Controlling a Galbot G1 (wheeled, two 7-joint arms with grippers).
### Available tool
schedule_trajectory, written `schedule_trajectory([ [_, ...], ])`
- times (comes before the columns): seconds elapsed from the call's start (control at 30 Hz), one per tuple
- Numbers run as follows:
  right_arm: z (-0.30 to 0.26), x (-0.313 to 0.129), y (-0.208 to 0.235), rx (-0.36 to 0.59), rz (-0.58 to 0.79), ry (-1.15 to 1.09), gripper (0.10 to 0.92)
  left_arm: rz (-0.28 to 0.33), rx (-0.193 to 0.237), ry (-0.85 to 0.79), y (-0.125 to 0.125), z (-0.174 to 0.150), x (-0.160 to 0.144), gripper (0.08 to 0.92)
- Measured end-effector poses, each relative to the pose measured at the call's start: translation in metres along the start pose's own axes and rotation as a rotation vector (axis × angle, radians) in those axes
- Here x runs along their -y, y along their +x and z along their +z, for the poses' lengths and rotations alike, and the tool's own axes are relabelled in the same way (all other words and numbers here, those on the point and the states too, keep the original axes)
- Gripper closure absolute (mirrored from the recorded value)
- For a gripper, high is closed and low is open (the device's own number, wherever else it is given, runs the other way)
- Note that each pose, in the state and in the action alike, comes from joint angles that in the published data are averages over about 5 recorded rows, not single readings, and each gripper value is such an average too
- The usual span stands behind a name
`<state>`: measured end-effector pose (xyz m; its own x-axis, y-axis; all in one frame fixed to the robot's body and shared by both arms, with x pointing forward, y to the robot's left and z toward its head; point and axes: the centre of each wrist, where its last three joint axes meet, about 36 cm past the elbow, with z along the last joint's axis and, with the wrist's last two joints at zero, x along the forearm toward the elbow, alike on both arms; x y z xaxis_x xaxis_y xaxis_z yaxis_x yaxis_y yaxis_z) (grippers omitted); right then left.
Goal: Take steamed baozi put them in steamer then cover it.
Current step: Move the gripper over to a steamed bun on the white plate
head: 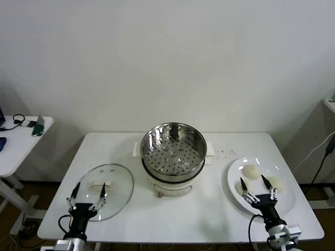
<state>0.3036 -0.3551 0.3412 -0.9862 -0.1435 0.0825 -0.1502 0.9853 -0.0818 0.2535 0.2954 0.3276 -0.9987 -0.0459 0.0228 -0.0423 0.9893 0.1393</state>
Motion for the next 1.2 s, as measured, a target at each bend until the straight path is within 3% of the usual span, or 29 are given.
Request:
schedule_trajectory([
  [0.27, -0.031, 0.045, -0.030, -0.104, -0.169, 0.194, 0.200, -0.013, -0.012, -0.015, -0.001, 0.001, 0.003, 0.177],
  [0.73, -0.117, 0.147, -0.125, -0.442, -0.619, 0.702, 0.200, -0.042, -0.023, -0.039, 0.001, 0.002, 0.001, 0.177],
  [1.2, -0.171, 0.182, -0.231, -0.785, -0.885, 1.029, 0.200, -0.059, -0.036, -0.048, -0.002, 0.004, -0.002, 0.177],
])
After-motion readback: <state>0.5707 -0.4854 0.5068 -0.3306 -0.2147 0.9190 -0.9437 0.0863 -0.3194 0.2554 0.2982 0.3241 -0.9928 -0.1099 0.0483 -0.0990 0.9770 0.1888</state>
